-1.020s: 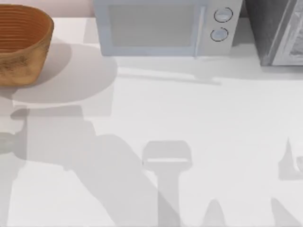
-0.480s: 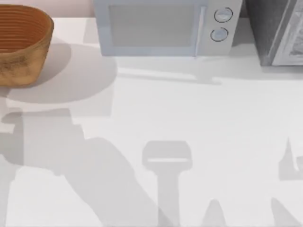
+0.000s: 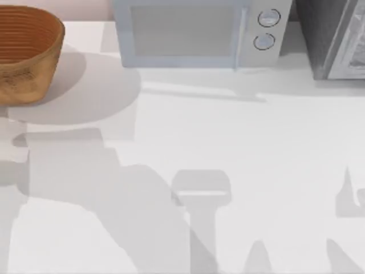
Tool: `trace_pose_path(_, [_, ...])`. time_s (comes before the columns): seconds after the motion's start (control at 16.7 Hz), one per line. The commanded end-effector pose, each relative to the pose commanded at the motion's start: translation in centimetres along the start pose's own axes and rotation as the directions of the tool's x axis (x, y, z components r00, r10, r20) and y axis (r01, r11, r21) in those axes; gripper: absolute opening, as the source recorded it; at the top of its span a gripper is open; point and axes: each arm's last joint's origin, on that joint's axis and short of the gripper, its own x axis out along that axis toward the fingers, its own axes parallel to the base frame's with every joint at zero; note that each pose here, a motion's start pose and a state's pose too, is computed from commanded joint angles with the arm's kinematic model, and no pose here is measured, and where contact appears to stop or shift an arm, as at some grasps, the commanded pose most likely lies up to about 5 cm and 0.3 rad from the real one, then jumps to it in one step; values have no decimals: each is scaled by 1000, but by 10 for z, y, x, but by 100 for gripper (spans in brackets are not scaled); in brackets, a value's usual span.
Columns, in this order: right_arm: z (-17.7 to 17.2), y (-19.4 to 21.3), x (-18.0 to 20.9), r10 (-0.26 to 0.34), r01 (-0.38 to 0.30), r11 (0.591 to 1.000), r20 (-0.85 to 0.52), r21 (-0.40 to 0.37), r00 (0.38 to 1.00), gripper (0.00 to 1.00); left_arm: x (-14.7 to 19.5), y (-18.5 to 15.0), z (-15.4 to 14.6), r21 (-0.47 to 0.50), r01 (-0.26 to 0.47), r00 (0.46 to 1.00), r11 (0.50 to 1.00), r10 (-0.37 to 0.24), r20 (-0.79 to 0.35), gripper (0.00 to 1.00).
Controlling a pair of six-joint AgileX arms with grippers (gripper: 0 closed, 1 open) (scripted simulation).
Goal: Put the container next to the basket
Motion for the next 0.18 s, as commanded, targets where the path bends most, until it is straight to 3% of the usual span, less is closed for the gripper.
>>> trace_pose_path(0.18, [0,0,0,0,0,1000,0,0,1000,100,-5,-17,2,20,8,1000,1000,-8,-4,100])
